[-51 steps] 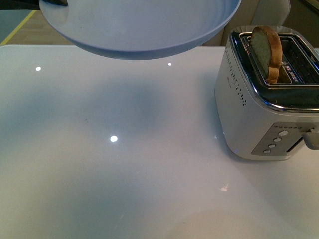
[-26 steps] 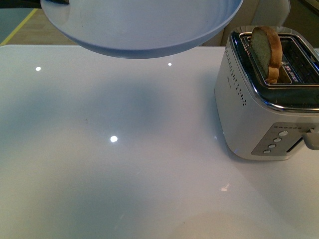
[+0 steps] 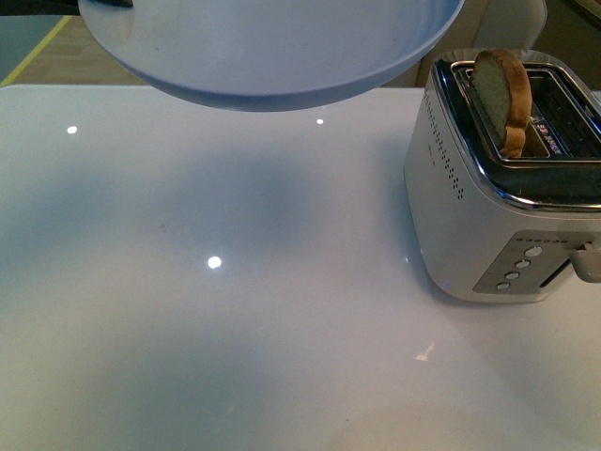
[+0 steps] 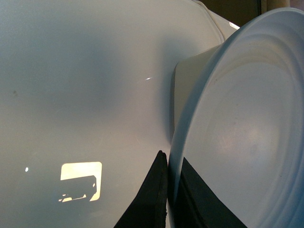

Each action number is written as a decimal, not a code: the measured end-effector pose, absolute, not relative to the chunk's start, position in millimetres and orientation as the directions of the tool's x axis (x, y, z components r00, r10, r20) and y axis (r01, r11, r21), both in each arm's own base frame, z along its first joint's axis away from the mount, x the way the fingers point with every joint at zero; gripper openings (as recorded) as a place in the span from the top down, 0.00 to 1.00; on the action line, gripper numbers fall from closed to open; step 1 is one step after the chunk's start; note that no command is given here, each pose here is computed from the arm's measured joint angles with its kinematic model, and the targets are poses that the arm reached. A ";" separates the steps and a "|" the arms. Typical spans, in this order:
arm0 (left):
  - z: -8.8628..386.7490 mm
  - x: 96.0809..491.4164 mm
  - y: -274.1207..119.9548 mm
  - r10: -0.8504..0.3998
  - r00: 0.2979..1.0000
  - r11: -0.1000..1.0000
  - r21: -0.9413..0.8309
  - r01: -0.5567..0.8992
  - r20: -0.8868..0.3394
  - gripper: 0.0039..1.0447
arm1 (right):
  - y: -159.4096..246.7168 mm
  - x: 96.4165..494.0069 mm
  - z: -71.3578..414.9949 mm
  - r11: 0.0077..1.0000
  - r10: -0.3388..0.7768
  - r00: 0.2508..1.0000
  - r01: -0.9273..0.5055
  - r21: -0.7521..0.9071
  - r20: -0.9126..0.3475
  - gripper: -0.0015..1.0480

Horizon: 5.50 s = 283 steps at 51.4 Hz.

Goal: Left arm holds plate, right arm toasts bread

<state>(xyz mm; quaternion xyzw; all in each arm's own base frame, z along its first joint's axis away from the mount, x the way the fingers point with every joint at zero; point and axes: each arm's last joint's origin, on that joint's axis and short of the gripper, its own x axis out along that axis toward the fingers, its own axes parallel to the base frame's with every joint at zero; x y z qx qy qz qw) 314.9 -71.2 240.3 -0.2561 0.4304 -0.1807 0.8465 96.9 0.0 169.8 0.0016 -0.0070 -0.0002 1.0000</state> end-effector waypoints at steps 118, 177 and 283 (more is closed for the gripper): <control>-7.0 342.1 141.5 -0.399 0.507 0.873 -0.485 -0.044 -0.764 0.98 | 0.0 96.9 169.9 1.000 0.000 1.000 0.000 0.003 0.015 0.08; 135.1 326.8 120.1 -0.377 0.718 0.900 -0.413 0.136 -0.585 0.07 | 0.0 96.9 169.9 1.000 0.000 1.000 0.000 0.003 0.015 0.08; 170.9 113.3 0.3 0.003 1.000 1.000 0.002 -0.003 0.014 0.98 | 0.0 96.8 169.9 1.000 -0.001 1.000 0.001 0.003 0.016 0.08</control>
